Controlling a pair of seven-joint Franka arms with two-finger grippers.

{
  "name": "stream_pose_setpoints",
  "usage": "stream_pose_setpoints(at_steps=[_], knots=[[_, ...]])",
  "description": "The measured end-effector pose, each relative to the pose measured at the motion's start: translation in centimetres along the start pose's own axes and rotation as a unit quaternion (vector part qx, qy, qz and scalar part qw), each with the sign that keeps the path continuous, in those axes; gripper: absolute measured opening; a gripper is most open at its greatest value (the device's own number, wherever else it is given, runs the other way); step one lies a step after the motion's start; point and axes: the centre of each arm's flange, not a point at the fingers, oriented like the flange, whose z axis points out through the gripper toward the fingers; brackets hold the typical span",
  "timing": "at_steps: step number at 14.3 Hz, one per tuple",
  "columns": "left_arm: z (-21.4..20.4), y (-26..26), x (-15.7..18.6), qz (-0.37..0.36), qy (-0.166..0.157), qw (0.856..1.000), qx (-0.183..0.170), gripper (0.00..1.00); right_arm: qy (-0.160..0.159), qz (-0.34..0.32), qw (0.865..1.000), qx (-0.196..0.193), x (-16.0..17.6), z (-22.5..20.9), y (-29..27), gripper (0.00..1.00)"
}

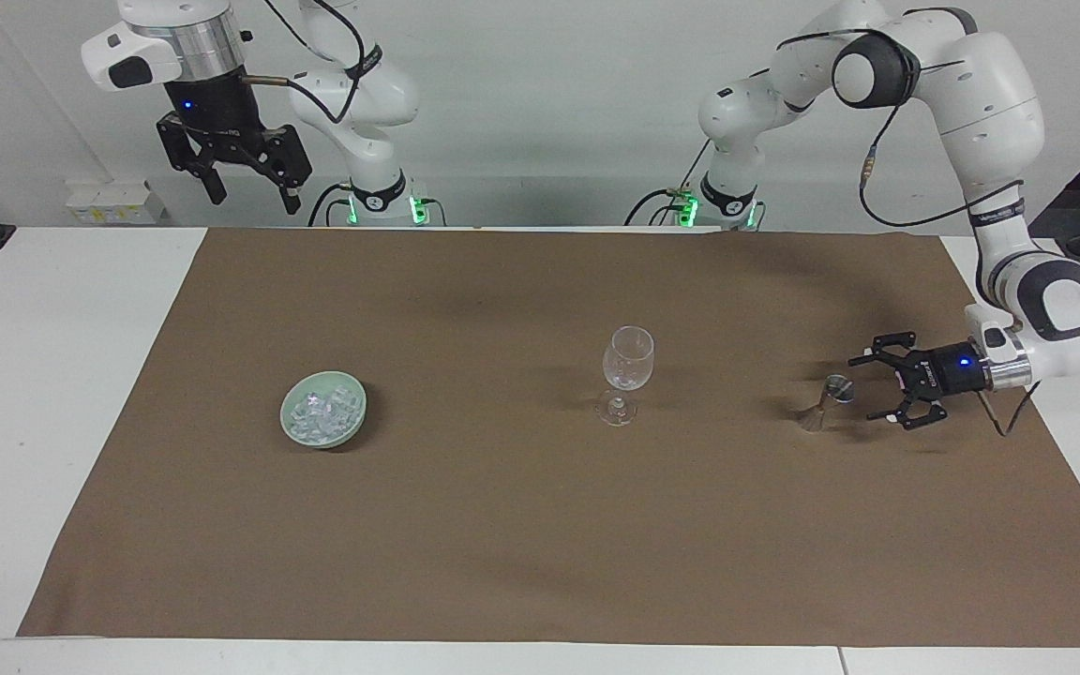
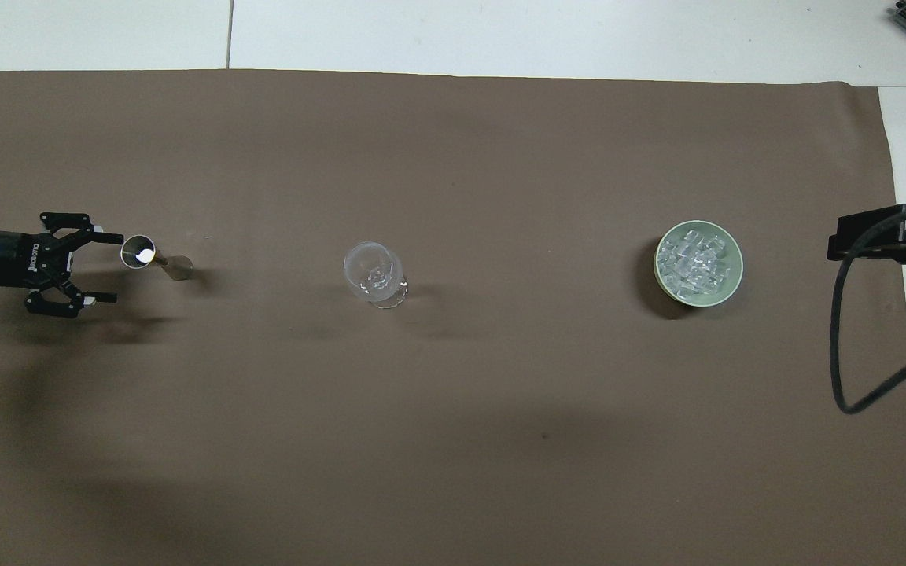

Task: Pour wine and add ice with both arms
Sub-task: 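Move the left gripper open toward the small silver bottle, then close the left gripper around the silver bottle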

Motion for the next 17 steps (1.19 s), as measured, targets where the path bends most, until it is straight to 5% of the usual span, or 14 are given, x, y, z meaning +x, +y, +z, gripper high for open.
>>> stream_pose_setpoints(at_steps=[10,17], knots=[[1.8,-0.5,-3.3,0.040,0.112,0.993,0.010,1.00,0.000,0.000,1.000,0.000,0.0,0.0,0.0,1.00],[3.1,-0.9,-3.5,0.041,0.130,0.991,0.006,1.00,0.000,0.000,1.000,0.000,0.0,0.0,0.0,1.00]])
